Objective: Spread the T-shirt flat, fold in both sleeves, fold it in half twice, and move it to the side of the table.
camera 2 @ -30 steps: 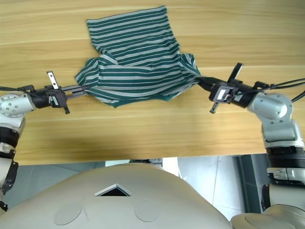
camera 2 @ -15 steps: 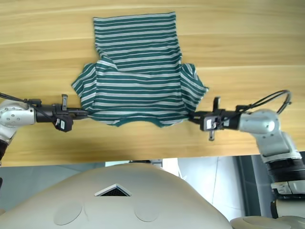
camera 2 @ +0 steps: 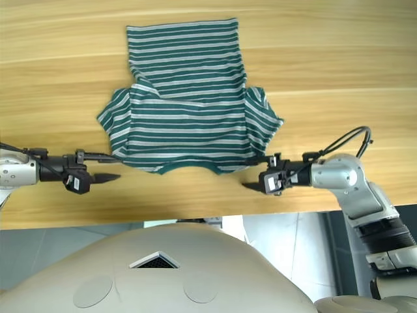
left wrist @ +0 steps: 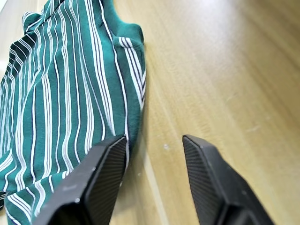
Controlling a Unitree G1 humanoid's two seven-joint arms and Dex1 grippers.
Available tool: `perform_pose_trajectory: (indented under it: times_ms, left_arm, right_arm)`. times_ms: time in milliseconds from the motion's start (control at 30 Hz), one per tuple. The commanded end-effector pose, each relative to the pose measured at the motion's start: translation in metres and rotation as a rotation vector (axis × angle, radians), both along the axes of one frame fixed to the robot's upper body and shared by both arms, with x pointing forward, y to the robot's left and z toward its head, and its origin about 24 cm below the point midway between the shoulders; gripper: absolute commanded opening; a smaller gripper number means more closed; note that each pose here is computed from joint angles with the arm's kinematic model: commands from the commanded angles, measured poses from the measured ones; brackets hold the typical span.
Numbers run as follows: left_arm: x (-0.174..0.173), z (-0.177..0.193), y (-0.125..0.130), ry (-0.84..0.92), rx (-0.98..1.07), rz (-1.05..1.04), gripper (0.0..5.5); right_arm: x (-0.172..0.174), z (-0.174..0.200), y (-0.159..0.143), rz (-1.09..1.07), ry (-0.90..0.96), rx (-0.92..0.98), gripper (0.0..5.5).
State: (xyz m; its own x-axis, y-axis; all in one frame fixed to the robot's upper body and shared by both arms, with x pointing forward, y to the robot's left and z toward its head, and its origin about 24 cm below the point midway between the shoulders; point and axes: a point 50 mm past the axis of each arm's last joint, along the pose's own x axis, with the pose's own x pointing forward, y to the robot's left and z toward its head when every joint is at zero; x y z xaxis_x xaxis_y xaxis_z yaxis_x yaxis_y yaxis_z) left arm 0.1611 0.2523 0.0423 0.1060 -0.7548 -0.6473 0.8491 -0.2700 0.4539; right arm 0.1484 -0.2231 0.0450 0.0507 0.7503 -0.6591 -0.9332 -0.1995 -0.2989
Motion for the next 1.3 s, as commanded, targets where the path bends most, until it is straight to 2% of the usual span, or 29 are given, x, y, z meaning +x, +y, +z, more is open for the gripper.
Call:
perform_pose_trajectory:
  times_ms: [33,67,133,200,400,500,633,733,900,1033,1300]
  left_arm:
    - [0.012,0.024,-0.002,-0.079,-0.14,0.052,2.87]
    - [0.021,0.039,-0.007,-0.138,-0.263,0.08,2.94]
    - [0.04,0.064,-0.009,-0.22,-0.461,0.159,2.58]
    - [0.056,0.071,-0.002,-0.27,-0.502,0.227,2.25]
    - [0.084,0.046,0.012,-0.419,-0.16,0.286,1.17]
    - [0.087,0.028,0.017,-0.423,0.011,0.266,0.66]
    - [0.09,0.017,0.026,-0.437,0.131,0.256,0.02]
    - [0.093,0.011,0.029,-0.442,0.191,0.249,0.0]
    - [0.086,0.014,0.025,-0.396,0.147,0.191,0.0]
    - [0.081,0.006,0.01,-0.279,0.109,0.095,0.0]
    - [0.069,-0.012,0.002,-0.111,0.29,-0.116,0.0]
  right_arm:
    - [-0.009,0.024,-0.005,0.052,-0.038,0.037,3.23]
    - [-0.006,0.041,-0.002,0.045,-0.091,0.131,3.23]
    - [0.009,0.066,0.002,-0.05,-0.195,0.278,2.86]
    - [0.031,0.066,-0.004,-0.169,-0.28,0.253,2.51]
    - [0.069,0.061,-0.019,-0.381,-0.495,0.154,1.36]
    - [0.079,0.054,-0.028,-0.431,-0.546,0.061,0.81]
    - [0.089,0.043,-0.032,-0.471,-0.566,-0.006,0.09]
    - [0.093,0.033,-0.036,-0.48,-0.562,-0.065,0.01]
    - [0.102,0.016,-0.044,-0.514,-0.533,-0.16,0.01]
    - [0.104,0.008,-0.04,-0.493,-0.521,-0.191,0.01]
    - [0.101,0.005,-0.036,-0.47,-0.511,-0.194,0.01]
